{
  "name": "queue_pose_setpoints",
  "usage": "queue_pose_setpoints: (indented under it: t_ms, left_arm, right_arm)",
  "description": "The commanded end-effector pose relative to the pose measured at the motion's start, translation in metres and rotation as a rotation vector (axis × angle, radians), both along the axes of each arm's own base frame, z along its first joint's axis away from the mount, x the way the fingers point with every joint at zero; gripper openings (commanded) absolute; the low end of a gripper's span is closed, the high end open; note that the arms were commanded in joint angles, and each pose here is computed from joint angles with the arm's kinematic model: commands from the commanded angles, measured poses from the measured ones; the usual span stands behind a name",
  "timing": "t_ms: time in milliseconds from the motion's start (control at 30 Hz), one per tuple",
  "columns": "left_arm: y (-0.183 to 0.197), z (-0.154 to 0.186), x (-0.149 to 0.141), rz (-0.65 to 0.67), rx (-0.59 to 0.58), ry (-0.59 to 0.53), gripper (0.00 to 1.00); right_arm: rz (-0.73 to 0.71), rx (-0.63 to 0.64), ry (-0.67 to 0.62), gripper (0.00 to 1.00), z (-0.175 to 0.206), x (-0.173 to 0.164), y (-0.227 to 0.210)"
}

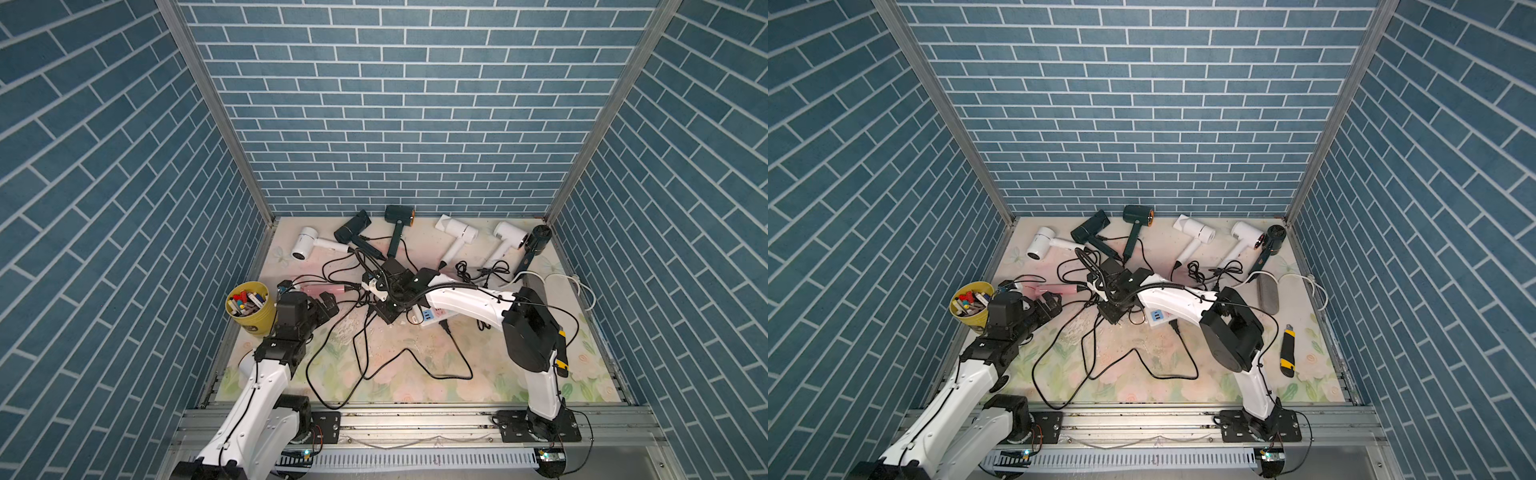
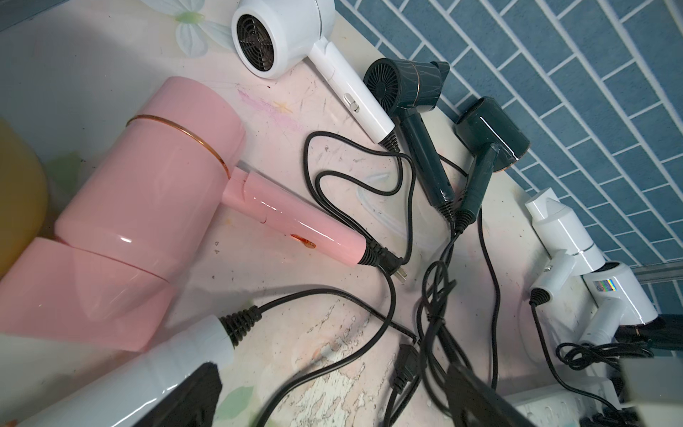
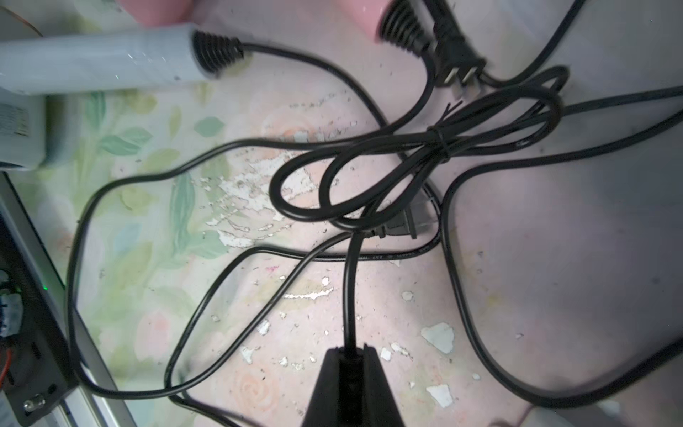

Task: Charge the blow dryers
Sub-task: Pick up the plug from the center of the board.

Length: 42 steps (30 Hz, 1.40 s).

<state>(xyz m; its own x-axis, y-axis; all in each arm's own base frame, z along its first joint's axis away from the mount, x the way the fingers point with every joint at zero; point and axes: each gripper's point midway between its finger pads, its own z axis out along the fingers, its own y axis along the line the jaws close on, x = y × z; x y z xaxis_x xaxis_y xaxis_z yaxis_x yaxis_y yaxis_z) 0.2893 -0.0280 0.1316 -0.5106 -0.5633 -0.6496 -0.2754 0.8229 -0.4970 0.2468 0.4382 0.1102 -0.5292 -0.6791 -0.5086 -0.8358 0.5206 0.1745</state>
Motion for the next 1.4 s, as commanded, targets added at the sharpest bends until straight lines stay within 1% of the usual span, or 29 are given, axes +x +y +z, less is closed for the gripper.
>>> queue_pose_setpoints:
  t_ms: [0, 233, 367, 533, 833, 967, 1233, 1367]
  left_arm:
    - [0.003, -0.001, -0.002, 0.007, 0.003, -0.002, 0.99]
    - [0.0, 0.0, -0.001, -0.008, -0.001, -0.007, 0.99]
    - [0.0, 0.0, -0.001, -0.012, -0.003, -0.008, 0.99]
    - [-0.001, -0.001, -0.001, -0.016, -0.005, -0.008, 1.0]
    - [-0.004, -0.002, 0.001, -0.03, -0.011, -0.004, 0.99]
    - [-0.005, -0.003, 0.001, -0.034, -0.012, -0.002, 0.99]
    - [-0.006, -0.004, 0.002, -0.041, -0.011, -0.001, 0.99]
    - [-0.008, -0.005, 0.003, -0.05, -0.015, -0.001, 0.99]
  right_arm:
    - [-0.069, 0.06, -0.071, 0.0, 0.027, 0.011, -0.004]
    - [-0.24, 0.136, -0.146, 0.0, 0.049, 0.039, -0.032]
    - [-0.322, 0.181, -0.133, 0.0, 0.054, 0.052, -0.049]
    - [-0.36, 0.232, -0.109, 0.0, 0.058, 0.056, -0.061]
    - [-0.478, 0.294, -0.158, 0.0, 0.074, 0.066, -0.104]
    - [-0.529, 0.322, -0.196, 0.0, 0.087, 0.069, -0.125]
    - [-0.609, 0.333, -0.255, 0.0, 0.103, 0.07, -0.161]
    - [-0.636, 0.323, -0.264, 0.0, 0.097, 0.072, -0.173]
